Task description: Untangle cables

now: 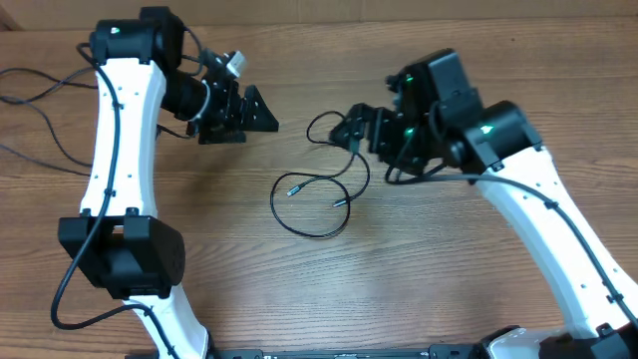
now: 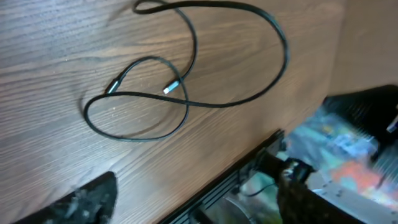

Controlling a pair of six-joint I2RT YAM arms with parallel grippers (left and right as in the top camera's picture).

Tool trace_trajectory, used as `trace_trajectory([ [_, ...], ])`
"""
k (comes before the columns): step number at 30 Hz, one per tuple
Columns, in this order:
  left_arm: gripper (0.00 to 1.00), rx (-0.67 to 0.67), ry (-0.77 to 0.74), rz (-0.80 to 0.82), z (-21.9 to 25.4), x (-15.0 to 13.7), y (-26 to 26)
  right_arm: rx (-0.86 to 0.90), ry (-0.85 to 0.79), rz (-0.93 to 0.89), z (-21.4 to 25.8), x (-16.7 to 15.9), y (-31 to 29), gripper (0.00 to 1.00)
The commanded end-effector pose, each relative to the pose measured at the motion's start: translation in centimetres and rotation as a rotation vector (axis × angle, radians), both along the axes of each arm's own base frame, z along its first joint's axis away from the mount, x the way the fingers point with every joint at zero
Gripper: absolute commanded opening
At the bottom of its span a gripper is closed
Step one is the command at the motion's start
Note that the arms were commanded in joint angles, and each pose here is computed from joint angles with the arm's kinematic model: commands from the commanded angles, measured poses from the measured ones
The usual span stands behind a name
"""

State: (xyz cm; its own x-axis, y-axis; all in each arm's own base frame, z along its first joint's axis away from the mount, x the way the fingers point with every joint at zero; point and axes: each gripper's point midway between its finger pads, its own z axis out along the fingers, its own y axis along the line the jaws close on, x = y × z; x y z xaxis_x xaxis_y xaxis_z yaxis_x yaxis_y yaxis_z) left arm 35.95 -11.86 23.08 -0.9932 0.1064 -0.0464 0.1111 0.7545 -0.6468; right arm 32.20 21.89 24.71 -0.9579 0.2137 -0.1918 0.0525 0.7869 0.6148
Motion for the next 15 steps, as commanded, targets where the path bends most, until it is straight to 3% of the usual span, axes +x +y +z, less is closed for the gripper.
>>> trace_trajectory([
  [1,0.77,0.122,-0.025,-0.078,-0.2,-1.5,-1.8,-0.039,0.014,-0.127,0.1,1.6,-4.4,1.00],
  [7,0.74,0.263,-0.044,-0.108,-2.6,-1.7,-6.3,-0.065,0.118,-0.316,-1.1,2.1,-11.4,1.00],
  [15,0.73,0.354,-0.097,-0.088,-4.6,-2.9,-13.0,-0.078,0.193,-0.575,-1.8,2.3,-20.4,1.00],
])
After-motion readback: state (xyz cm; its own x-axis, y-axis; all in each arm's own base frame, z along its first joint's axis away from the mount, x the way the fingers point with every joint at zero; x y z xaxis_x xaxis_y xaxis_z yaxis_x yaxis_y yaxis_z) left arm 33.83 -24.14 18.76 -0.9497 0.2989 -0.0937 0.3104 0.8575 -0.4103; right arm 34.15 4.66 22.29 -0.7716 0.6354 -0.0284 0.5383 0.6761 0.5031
